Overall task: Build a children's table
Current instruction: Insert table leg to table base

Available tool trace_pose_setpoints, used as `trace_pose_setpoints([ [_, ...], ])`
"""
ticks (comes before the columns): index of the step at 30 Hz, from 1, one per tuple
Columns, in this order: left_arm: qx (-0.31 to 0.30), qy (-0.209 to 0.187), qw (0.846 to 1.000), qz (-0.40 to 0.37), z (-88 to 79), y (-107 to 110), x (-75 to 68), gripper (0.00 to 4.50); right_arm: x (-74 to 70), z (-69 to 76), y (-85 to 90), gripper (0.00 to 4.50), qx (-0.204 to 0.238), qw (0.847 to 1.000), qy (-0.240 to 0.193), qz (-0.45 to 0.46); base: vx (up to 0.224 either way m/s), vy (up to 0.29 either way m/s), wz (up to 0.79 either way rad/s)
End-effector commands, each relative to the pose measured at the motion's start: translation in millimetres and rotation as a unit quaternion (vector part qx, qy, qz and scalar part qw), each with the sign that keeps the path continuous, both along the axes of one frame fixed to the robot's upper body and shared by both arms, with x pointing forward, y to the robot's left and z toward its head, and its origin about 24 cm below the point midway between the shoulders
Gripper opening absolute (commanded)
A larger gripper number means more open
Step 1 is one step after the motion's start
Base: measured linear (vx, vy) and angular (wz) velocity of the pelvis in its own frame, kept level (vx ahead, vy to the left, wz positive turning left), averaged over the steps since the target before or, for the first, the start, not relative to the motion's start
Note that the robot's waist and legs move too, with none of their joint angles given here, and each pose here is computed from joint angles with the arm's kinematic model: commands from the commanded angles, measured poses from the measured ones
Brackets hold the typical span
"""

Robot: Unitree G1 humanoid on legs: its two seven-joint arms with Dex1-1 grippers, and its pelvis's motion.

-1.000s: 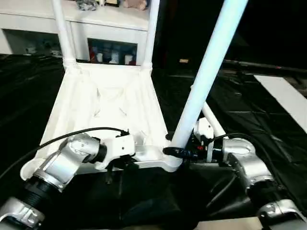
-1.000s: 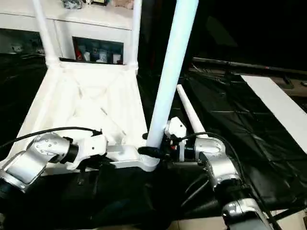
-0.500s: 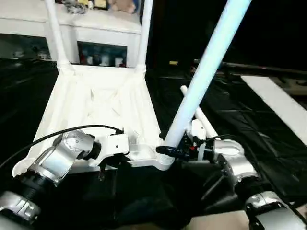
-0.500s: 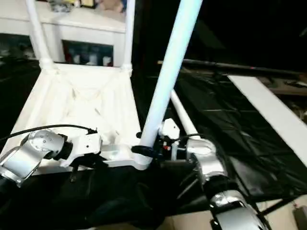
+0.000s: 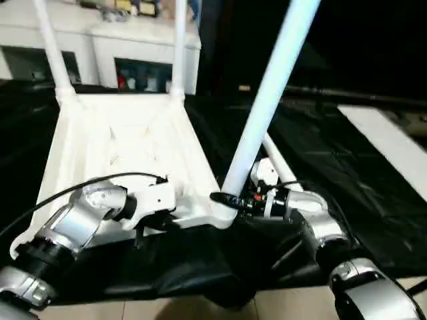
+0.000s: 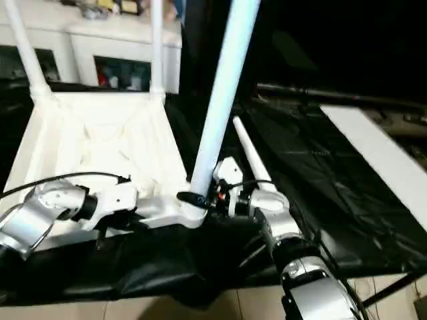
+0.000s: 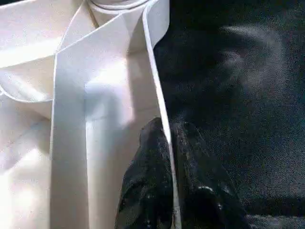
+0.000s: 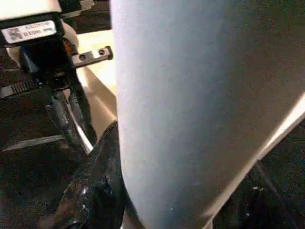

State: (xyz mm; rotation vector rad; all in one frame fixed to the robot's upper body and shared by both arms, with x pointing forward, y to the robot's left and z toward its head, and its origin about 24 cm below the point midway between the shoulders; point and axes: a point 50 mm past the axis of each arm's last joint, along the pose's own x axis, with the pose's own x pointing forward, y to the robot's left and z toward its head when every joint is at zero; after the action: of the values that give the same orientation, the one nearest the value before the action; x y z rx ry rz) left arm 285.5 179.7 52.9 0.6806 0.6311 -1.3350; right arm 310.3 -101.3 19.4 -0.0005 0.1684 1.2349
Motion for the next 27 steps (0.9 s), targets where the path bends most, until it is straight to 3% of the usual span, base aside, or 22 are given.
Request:
trace_pose_setpoints([
  [1, -0.014, 0.014, 0.995, -0.099, 8.8, -17, -10.4, 0.00, -46.8, -73.8, -38.5, 1.86, -0.149, 0.971, 0.185, -0.012, 0.000, 0.000, 0.00],
  [9, -0.014, 0.016, 0.995, -0.096, 7.3, -17, -11.1, 0.00, -41.0, -64.9, -33.8, 1.86, -0.143, 0.974, 0.177, 0.000, 0.000, 0.000, 0.00],
  [13, -0.041, 0.016, 0.998, -0.052, 3.3, -21, -11.2, 0.00, -30.1, -64.2, -33.8, 1.86, -0.156, 0.973, 0.153, -0.078, 0.000, 0.000, 0.00],
  [18, -0.066, -0.007, 0.995, 0.072, -7.4, -25, -3.2, 0.00, -16.3, -63.2, -33.5, 1.86, -0.149, 0.958, 0.147, -0.196, 0.000, 0.000, 0.00],
  [22, -0.093, -0.020, 0.978, 0.188, -6.0, -36, 1.3, 0.00, -7.5, -62.8, -31.0, 1.86, -0.134, 0.937, 0.162, -0.280, 0.000, 0.000, 0.00],
  [24, -0.109, -0.015, 0.966, 0.234, -2.0, -49, -1.7, 0.00, -3.4, -63.1, -27.7, 1.86, -0.132, 0.923, 0.173, -0.316, 0.000, 0.000, 0.00],
  [27, -0.128, -0.002, 0.962, 0.242, 3.0, -68, -10.3, 0.00, -1.1, -63.0, -20.9, 1.86, -0.129, 0.916, 0.182, -0.333, 0.040, 0.006, -0.01],
])
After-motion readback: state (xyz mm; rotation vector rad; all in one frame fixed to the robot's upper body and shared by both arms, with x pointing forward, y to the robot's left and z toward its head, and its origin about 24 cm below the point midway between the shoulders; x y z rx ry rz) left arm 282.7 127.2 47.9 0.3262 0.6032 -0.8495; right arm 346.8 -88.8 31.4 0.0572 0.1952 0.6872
